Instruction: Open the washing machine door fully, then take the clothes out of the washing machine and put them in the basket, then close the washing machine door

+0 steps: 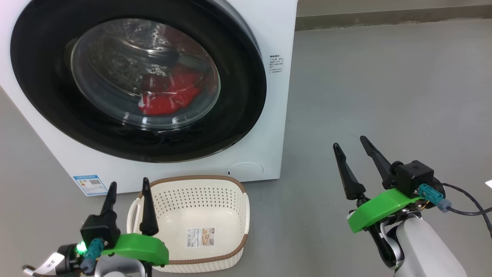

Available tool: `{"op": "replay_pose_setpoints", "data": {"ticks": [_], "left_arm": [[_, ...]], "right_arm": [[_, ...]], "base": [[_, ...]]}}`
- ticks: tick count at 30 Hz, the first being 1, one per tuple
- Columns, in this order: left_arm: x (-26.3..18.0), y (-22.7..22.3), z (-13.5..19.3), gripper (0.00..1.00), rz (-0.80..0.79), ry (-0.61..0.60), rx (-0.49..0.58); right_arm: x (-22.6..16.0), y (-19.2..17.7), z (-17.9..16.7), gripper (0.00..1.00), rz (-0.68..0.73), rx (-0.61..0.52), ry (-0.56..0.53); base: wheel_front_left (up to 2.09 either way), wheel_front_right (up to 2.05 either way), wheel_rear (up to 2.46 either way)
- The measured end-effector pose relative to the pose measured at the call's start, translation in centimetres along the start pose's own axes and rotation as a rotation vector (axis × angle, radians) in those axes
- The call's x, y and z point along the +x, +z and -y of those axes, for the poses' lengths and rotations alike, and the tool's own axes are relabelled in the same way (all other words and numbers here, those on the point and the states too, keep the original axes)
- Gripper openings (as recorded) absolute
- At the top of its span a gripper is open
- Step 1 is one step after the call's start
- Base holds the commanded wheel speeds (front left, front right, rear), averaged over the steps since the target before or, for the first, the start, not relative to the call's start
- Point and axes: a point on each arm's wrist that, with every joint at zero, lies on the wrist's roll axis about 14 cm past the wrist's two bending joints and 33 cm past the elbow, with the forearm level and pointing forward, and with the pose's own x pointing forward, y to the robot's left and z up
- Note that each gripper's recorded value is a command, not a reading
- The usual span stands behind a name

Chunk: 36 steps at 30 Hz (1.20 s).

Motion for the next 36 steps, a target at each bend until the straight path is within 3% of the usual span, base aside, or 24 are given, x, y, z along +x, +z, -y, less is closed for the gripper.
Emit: {"op": "replay_pose_setpoints", "data": {"ticks": [15, 22, 23, 25, 26, 27, 36], "left_arm": [[0.2, -0.3, 0.3, 1.0, -0.006, -0.009, -0.008], [1.3, -0.5, 1.2, 1.0, 0.0, -0.04, -0.016], [1.5, -0.5, 1.3, 1.0, 0.0, -0.042, -0.017], [2.1, -0.7, 1.5, 1.0, 0.002, -0.046, -0.018], [2.3, -0.7, 1.6, 1.0, 0.003, -0.049, -0.019], [2.6, -0.8, 1.7, 1.0, 0.003, -0.053, -0.022], [4.0, -2.2, 2.1, 1.0, -0.016, -0.065, -0.029]], "right_arm": [[0.2, -0.5, 0.2, 1.0, -0.011, 0.004, -0.006], [2.0, -0.1, 0.9, 1.0, 0.015, 0.006, -0.013], [2.4, -0.2, 0.9, 0.95, 0.015, 0.007, -0.014], [2.9, -0.7, 1.3, 0.45, 0.009, 0.012, -0.02], [3.3, -0.8, 1.4, 0.34, 0.008, 0.014, -0.023], [3.7, -0.9, 1.5, 0.0, 0.008, 0.015, -0.024], [8.0, -1.3, 1.8, 0.0, 0.036, 0.07, -0.018]], "base": [[0.0, 0.0, 0.0], [0.0, 0.0, 0.0], [0.0, 0.0, 0.0], [0.0, 0.0, 0.0], [0.0, 0.0, 0.0], [0.0, 0.0, 0.0], [0.0, 0.0, 0.0]]}}
